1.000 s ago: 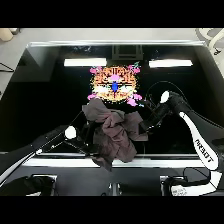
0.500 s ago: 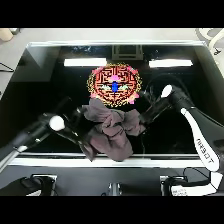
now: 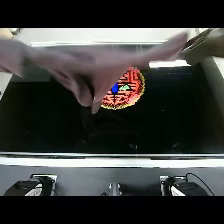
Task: Fold the shirts.
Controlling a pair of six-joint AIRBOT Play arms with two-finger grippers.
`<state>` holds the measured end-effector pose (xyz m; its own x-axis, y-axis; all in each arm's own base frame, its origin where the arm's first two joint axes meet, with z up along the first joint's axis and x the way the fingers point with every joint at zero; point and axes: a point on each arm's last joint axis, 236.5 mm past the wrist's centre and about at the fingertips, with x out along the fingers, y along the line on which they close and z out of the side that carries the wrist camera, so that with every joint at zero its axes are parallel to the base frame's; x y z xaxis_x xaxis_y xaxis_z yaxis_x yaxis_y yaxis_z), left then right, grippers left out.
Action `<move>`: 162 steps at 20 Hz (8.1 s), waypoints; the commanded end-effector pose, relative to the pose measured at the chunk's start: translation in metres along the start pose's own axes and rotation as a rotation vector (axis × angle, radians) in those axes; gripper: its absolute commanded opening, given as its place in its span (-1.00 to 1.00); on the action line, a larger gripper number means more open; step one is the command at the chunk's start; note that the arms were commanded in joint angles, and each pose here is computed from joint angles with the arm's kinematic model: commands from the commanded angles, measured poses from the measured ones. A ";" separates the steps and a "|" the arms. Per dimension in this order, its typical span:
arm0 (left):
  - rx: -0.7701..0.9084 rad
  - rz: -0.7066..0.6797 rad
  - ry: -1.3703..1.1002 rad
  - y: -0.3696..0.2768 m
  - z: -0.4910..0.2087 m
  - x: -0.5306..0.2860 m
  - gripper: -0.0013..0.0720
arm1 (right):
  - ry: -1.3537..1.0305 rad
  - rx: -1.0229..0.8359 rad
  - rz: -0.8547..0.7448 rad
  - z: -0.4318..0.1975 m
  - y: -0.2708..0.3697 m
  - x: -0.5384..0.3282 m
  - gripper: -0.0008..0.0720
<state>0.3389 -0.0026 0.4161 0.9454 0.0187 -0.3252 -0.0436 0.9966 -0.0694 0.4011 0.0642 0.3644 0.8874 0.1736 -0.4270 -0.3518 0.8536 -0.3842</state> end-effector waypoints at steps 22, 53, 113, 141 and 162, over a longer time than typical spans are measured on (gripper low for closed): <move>-0.156 -0.227 0.028 -0.069 -0.024 0.231 -0.89 | 0.668 0.174 0.362 -0.206 0.112 0.131 -0.93; -0.508 -0.178 1.338 -0.091 -0.533 0.054 1.00 | 0.980 0.074 0.532 -0.285 0.142 0.131 -0.92; -0.224 -0.216 1.097 -0.010 -0.363 0.202 0.82 | 0.858 0.313 0.251 -0.254 0.037 0.208 0.35; -0.429 -0.156 1.275 0.003 -0.509 0.132 -0.89 | 1.399 0.271 0.464 -0.382 0.063 0.091 -0.40; -0.393 -0.176 1.187 0.002 -0.481 0.131 -0.89 | 1.092 0.449 0.559 -0.421 0.157 0.140 -0.01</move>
<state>0.3068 -0.0366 -0.0808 0.0834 -0.3979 -0.9136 -0.2344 0.8833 -0.4061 0.3362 0.0154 -0.0995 -0.1528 0.2493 -0.9563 -0.2710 0.9200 0.2832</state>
